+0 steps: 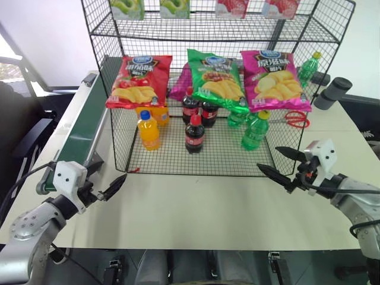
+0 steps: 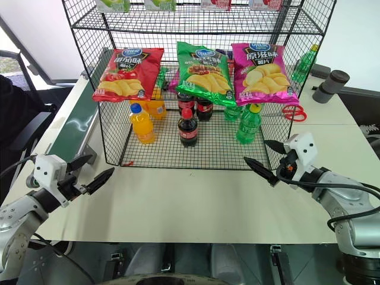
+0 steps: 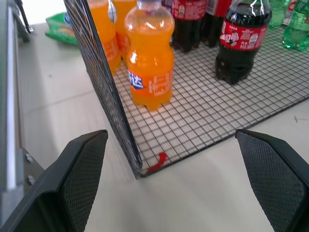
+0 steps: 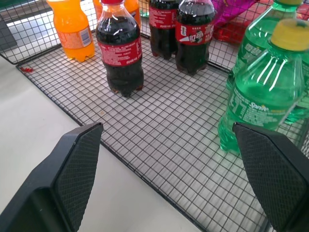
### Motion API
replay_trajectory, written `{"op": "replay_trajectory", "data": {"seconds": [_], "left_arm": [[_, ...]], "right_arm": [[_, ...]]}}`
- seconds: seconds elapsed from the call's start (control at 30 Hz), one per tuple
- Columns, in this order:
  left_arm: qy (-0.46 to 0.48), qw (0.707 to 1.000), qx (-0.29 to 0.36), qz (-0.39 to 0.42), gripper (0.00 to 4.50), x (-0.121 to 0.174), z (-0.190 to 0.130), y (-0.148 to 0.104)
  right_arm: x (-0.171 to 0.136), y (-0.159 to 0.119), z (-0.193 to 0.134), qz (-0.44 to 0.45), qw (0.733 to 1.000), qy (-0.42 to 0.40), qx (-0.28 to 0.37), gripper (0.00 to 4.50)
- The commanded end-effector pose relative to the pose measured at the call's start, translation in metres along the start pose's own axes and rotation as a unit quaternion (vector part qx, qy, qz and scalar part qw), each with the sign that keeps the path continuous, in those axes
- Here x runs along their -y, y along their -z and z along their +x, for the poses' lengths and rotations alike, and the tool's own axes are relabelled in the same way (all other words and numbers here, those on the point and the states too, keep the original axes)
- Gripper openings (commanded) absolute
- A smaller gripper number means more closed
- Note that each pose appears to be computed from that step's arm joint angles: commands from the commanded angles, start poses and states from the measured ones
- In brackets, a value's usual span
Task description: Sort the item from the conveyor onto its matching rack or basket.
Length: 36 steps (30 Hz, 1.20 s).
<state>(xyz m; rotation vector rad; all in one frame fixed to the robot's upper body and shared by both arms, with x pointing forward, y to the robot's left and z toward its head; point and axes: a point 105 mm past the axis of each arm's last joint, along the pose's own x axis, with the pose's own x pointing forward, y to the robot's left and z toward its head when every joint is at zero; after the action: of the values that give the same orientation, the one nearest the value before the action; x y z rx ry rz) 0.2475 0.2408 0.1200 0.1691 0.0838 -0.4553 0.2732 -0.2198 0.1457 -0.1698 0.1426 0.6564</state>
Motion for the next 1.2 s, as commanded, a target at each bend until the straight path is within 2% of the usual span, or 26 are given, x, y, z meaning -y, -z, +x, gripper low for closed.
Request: {"op": "replay_trajectory", "data": {"seconds": [0.03,0.6,1.2], "left_arm": [[0.005,1.000,0.024,0.020,4.50,0.004,0.003,-0.010],[0.023,1.000,0.005,-0.016,4.50,0.012,0.010,-0.004],[0.010,1.000,-0.003,-0.026,4.50,0.016,0.014,0.002]], "right_arm": [[-0.003,-0.011,0.001,-0.018,1.000,-0.006,0.015,4.47],[0.008,0.024,-0.010,-0.012,1.000,0.000,0.011,4.47],[0.001,0.025,0.001,-0.012,1.000,-0.010,0.019,4.47]]}}
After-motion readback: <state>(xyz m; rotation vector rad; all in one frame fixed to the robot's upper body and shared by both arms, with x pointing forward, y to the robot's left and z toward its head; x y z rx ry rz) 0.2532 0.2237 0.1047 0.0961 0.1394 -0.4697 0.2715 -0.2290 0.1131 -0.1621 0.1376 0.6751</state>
